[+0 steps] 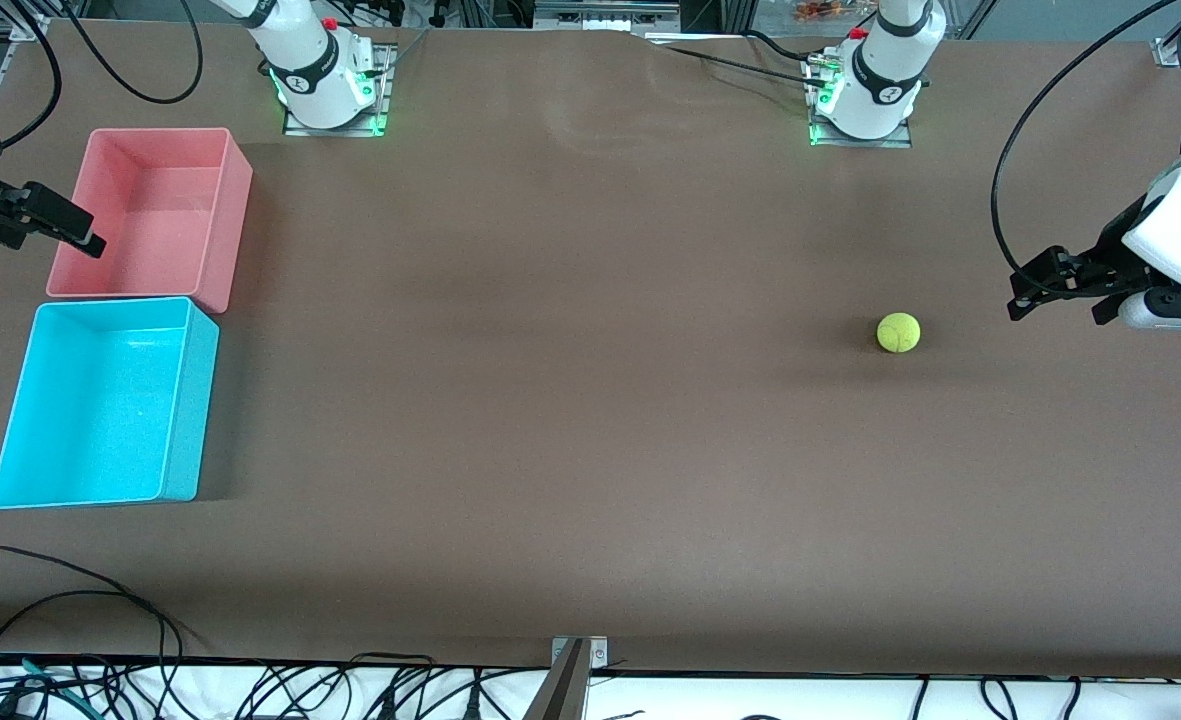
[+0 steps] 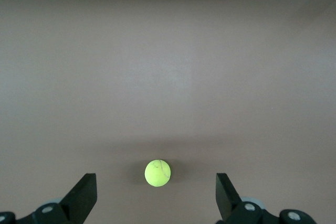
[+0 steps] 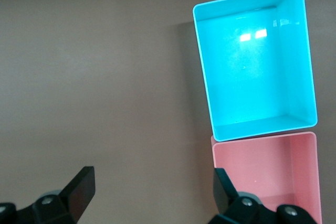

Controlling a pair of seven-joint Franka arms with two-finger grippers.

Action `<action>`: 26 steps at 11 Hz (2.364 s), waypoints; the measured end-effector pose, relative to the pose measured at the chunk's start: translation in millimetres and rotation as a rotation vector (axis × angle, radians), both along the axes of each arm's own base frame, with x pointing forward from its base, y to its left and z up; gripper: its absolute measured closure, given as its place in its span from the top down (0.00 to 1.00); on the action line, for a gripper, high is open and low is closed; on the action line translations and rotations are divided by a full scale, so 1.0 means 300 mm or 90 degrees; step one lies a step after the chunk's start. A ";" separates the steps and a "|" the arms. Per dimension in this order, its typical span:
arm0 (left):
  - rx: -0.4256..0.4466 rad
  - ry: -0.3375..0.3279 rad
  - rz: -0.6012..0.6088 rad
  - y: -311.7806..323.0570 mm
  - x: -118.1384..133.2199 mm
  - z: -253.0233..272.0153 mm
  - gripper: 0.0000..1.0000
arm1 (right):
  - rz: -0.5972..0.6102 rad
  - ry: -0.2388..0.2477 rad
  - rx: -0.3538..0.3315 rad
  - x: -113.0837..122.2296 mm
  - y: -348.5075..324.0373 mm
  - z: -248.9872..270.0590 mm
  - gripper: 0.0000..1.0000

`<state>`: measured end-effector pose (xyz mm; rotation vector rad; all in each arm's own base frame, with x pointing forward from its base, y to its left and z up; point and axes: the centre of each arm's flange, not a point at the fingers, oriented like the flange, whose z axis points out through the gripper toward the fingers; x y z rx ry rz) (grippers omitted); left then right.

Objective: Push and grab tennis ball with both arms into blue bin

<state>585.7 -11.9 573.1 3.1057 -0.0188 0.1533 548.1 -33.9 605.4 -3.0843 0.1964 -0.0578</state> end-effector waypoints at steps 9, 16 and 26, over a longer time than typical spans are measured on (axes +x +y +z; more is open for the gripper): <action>0.000 0.007 0.001 0.004 -0.003 -0.003 1.00 | 0.000 0.000 0.000 0.000 0.000 -0.001 1.00; 0.000 0.011 0.005 0.015 -0.005 -0.005 1.00 | 0.001 0.001 0.000 0.000 0.002 -0.001 1.00; 0.000 0.014 0.005 0.016 -0.007 -0.007 1.00 | 0.005 0.001 0.000 0.001 0.014 -0.002 1.00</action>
